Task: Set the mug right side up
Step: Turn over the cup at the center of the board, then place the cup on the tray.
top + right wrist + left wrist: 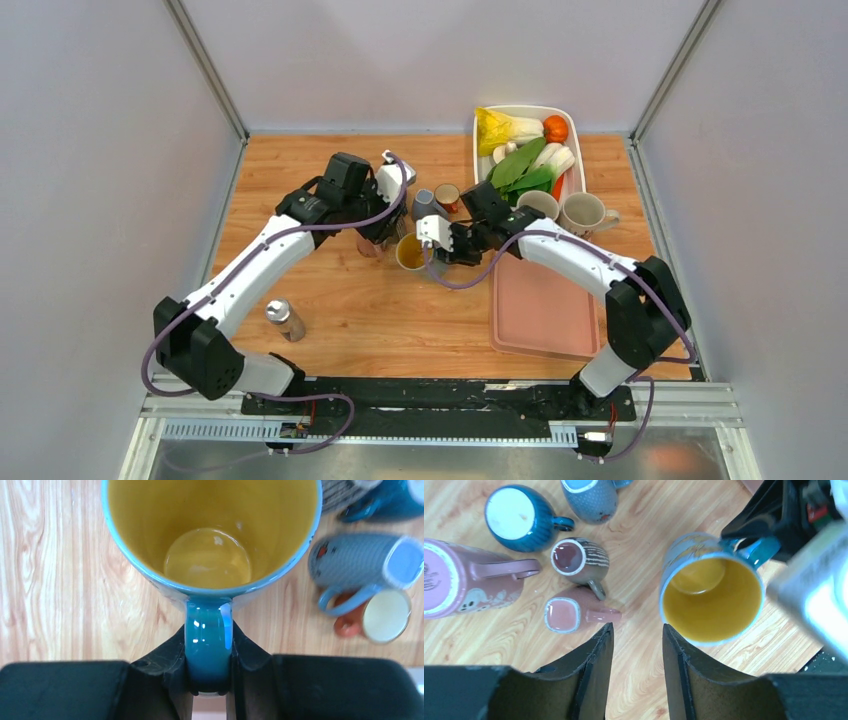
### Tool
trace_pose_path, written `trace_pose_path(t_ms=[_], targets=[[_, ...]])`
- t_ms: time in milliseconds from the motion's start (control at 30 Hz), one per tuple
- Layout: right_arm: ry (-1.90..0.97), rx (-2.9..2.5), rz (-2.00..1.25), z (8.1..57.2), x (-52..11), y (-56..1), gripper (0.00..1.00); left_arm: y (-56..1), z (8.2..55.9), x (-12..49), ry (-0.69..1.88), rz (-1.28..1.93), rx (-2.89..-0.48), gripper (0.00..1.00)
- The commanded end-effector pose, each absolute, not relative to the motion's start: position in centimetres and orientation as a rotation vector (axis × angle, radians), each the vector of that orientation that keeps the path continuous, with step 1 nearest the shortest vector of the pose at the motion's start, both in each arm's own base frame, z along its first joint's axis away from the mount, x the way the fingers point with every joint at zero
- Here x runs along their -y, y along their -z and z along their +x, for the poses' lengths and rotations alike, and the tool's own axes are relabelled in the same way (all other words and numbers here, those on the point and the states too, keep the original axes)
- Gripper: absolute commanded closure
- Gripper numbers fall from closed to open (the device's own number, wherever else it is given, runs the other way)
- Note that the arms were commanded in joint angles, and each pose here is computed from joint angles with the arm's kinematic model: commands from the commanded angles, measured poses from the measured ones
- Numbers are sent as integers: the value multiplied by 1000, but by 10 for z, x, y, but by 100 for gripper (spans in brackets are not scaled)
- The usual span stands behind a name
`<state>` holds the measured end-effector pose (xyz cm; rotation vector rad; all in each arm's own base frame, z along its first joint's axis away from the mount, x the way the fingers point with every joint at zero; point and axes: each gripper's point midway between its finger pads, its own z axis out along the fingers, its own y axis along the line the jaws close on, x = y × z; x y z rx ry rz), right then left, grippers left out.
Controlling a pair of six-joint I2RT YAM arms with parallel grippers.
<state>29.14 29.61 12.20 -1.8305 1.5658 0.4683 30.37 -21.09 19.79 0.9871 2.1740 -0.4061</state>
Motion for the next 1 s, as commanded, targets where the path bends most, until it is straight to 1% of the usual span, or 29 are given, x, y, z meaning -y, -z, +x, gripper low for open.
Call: trace_pose_path(t_ms=[0,133,333,533,700,967], targets=[[-489,-1456,-1739,284,-285,-178,100,-241,313,205,370,947,-2037,50],[-510,-1485,-1714,264,-263,-185,100,-250,320,205,382,929,-2012,49],[-514,-1527,-1643,244,-224,-204,100,-245,326,211,410,917,-2027,51],[-486,-1621,-1586,229,-183,-198,100,-245,320,223,501,912,-2028,52],[-433,-1716,-1563,217,-144,-193,100,-241,317,220,494,909,-2025,53],[-336,-1862,-1530,224,-83,-167,100,-234,312,218,501,908,-2030,54]])
